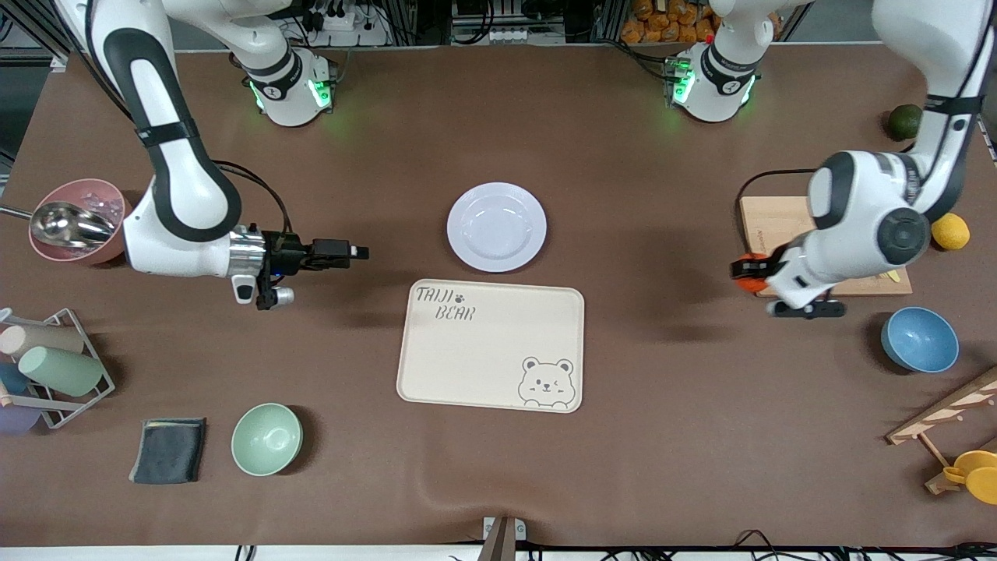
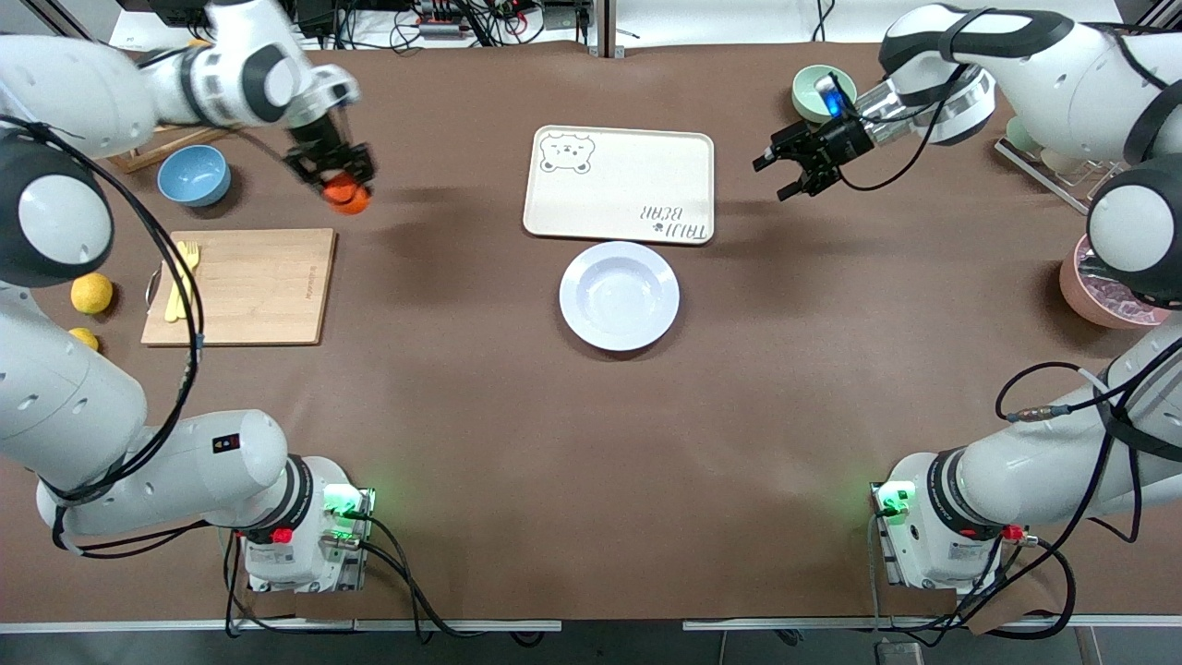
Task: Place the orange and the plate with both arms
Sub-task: 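Grasp the orange with the left gripper and carry it over the plate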
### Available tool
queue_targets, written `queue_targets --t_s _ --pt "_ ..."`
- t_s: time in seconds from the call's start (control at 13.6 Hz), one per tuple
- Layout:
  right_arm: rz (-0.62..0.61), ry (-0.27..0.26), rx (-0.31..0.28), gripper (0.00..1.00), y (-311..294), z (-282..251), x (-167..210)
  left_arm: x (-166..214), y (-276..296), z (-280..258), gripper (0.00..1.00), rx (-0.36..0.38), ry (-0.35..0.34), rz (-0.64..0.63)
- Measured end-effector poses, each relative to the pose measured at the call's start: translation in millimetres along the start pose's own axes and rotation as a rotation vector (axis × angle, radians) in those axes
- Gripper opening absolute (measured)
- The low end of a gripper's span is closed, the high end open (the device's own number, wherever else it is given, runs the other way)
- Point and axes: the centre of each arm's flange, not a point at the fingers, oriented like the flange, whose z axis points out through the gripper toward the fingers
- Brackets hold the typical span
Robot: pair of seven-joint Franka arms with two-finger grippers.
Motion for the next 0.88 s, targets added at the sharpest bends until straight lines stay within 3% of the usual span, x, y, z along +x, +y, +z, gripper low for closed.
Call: queue_targets --t_s 0.15,0.37,0.88 --pt "-0.006 0.002 -0.017 1.00 1 12 -4 -7 93 -12 0.74 -0.010 0.028 -0.066" --pt "-0.004 0.015 -0.019 1.00 -2 25 -7 -39 219 9 0.74 -0.014 0.008 -0.185" --pt "-0.018 0.098 -0.048 1.00 -24 95 -32 -107 357 86 0.73 -0.010 -0.050 -0.323"
